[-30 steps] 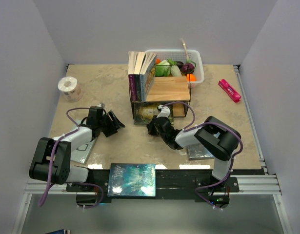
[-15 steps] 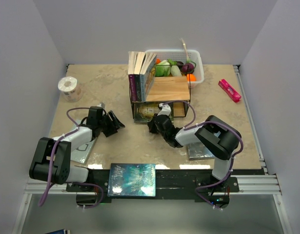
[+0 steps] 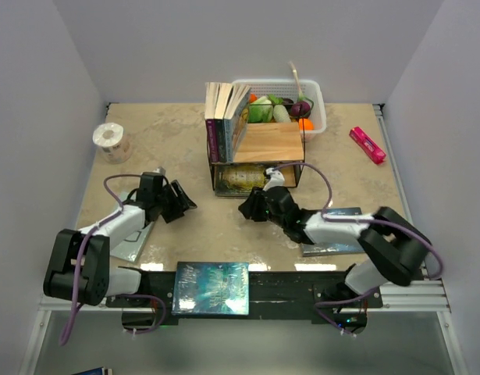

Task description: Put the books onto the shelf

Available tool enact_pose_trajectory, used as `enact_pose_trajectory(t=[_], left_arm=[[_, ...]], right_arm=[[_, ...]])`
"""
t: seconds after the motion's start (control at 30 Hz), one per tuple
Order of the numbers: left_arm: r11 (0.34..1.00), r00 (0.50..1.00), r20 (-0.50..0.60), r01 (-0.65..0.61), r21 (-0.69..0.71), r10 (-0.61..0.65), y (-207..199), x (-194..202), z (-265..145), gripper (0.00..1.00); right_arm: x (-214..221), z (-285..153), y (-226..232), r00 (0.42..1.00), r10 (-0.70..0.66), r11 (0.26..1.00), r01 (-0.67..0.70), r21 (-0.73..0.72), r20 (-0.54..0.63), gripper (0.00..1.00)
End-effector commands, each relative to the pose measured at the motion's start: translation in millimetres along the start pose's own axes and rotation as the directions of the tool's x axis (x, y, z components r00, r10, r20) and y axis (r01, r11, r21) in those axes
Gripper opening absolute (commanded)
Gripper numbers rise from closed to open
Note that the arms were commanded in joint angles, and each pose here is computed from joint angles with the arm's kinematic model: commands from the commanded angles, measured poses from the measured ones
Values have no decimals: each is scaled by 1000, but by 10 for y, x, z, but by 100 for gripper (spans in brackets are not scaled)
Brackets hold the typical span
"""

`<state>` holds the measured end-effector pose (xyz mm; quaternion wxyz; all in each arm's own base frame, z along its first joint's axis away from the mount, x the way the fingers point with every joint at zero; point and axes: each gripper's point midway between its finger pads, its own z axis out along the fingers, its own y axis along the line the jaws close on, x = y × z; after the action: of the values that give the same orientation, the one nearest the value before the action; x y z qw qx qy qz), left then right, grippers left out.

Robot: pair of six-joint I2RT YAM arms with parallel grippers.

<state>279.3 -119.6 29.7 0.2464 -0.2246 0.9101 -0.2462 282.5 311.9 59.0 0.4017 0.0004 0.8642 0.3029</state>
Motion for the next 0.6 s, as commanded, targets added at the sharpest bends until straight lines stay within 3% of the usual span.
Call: enact_pose_trajectory(t=[0.0, 0.03, 0.07, 0.13, 0.17, 0.33, 0.57], left_arm=[[997, 1000, 23, -17, -76, 19, 137, -11, -174, 62], [998, 999, 41, -9, -64, 12, 96, -40, -223, 62], [998, 999, 39, -2, -66, 5, 108, -14, -250, 62], [999, 999, 50, 15, -36, -13, 48, 2, -330, 62], [999, 999, 47, 21, -35, -20, 63, 37, -350, 62], [999, 999, 32, 39, 14, -40, 34, 210, -490, 60], [997, 996, -52, 70, -28, -71, 213, 605, -463, 58]], right_arm=[[458, -634, 29, 969, 127, 987, -145, -71, -212, 48], [386, -808, 135, 967, 158, 974, -186, -129, -201, 53], [590, -941, 73, 948, 177, 965, -220, -140, -266, 57], [568, -1150, 186, 935, 219, 939, -280, -200, -281, 72], [653, -1230, 163, 925, 221, 934, -292, -208, -308, 98], [886, -1389, 155, 900, 179, 922, -294, -251, -399, 99], [1353, -1460, 150, 836, 142, 899, -334, -285, -530, 99]])
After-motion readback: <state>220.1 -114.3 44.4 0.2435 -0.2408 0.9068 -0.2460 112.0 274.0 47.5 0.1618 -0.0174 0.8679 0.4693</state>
